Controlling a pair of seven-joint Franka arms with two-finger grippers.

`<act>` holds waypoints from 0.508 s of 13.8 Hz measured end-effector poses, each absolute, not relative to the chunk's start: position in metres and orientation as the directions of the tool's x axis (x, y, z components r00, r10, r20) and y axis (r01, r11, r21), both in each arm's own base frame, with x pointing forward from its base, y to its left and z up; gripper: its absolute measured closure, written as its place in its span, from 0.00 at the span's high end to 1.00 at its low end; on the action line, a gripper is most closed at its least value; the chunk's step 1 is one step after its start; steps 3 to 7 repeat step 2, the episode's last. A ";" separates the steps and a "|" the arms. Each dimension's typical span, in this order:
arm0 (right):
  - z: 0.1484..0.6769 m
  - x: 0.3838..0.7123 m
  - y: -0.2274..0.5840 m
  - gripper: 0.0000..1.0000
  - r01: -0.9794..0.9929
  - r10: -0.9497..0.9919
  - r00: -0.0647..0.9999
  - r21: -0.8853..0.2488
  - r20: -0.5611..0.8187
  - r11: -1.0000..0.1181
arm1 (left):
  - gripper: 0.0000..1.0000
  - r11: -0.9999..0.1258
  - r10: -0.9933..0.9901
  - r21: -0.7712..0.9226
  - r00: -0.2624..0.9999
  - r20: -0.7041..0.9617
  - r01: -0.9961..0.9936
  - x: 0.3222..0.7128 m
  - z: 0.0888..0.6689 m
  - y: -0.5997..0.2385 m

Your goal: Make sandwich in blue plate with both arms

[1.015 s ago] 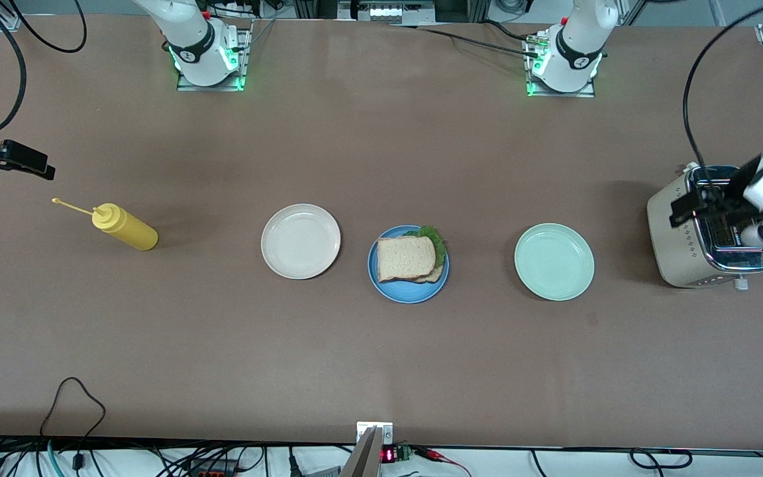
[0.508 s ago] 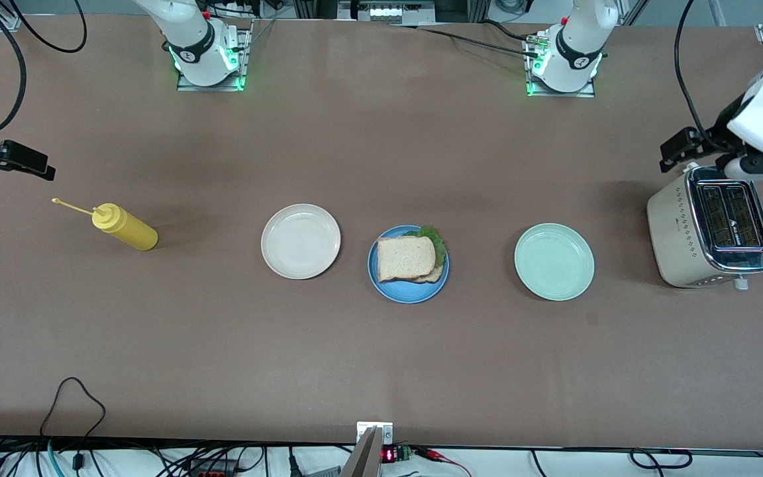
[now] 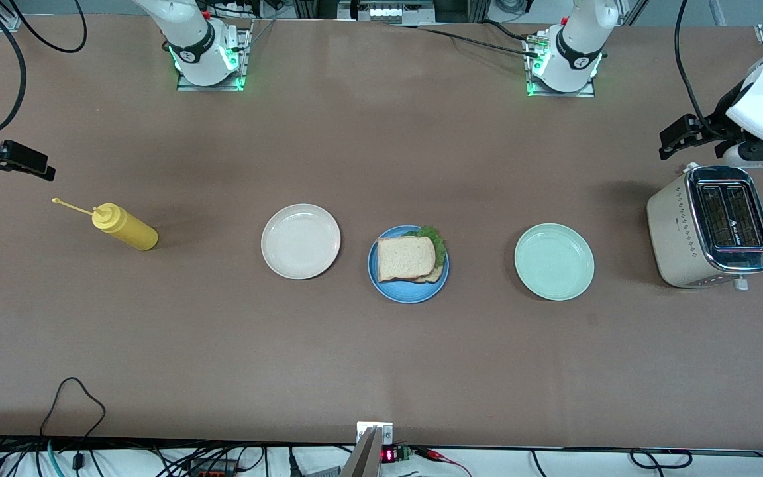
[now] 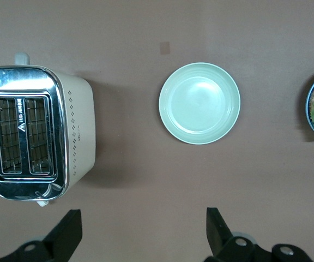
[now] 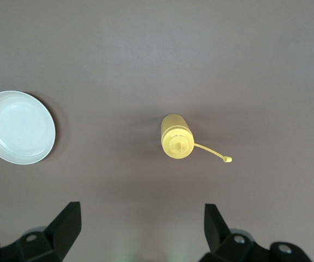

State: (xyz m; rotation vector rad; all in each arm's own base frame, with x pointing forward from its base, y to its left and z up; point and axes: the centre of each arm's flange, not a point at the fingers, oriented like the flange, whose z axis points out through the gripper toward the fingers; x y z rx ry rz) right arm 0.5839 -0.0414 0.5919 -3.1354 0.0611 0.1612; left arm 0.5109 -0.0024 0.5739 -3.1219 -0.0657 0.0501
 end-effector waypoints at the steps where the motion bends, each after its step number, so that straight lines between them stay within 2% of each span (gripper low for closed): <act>1: 0.592 0.584 -0.041 1.00 -0.039 -0.039 0.994 0.001 -0.102 -0.999 | 1.00 -0.999 0.042 -0.019 0.999 -0.032 0.042 0.511 0.574 -0.002; 7: 0.592 0.584 -0.041 1.00 -0.039 -0.039 0.994 0.001 -0.102 -0.999 | 1.00 -0.999 0.042 -0.019 0.999 -0.032 0.042 0.511 0.574 -0.002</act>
